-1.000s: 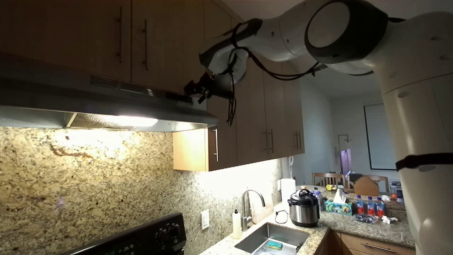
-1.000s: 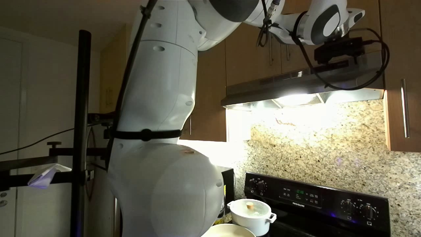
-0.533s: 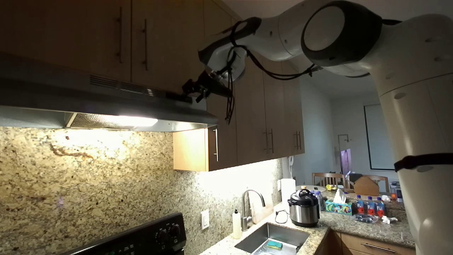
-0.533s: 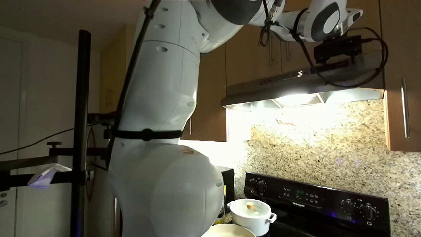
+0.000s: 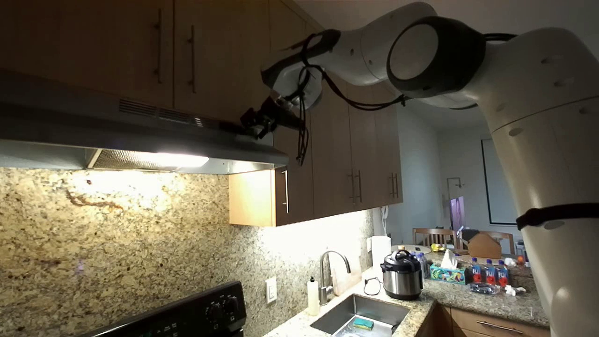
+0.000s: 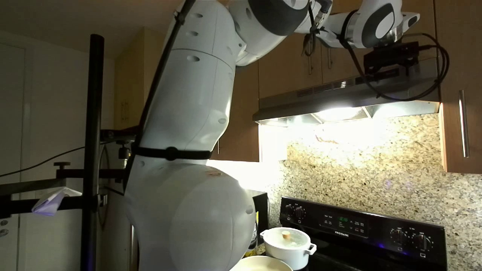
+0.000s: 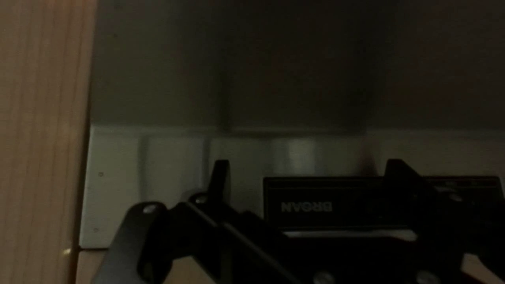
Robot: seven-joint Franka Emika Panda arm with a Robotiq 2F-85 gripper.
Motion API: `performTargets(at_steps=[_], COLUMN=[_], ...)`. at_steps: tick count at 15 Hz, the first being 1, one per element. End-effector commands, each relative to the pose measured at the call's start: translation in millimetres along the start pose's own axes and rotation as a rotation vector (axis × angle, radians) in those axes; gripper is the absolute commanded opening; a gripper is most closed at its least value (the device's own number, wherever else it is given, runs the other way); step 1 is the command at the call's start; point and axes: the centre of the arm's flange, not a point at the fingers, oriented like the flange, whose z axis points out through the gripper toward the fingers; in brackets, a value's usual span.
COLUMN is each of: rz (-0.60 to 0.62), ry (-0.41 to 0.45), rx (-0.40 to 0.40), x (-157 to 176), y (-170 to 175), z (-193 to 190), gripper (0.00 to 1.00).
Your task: Switch off the light above the stove
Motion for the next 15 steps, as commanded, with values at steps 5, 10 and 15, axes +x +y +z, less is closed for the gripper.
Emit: performTargets(at_steps=[5, 10, 15], rz=[-0.060, -0.079, -0.083], ry=[0.008, 0.009, 0.014], rx=[0.028, 0.029, 0.022], x=[13.9, 13.5, 10.4], y=[7.0, 3.1, -2.3], z=[-0.6, -2.7, -6.9], gripper=[1.00, 1.00, 1.00])
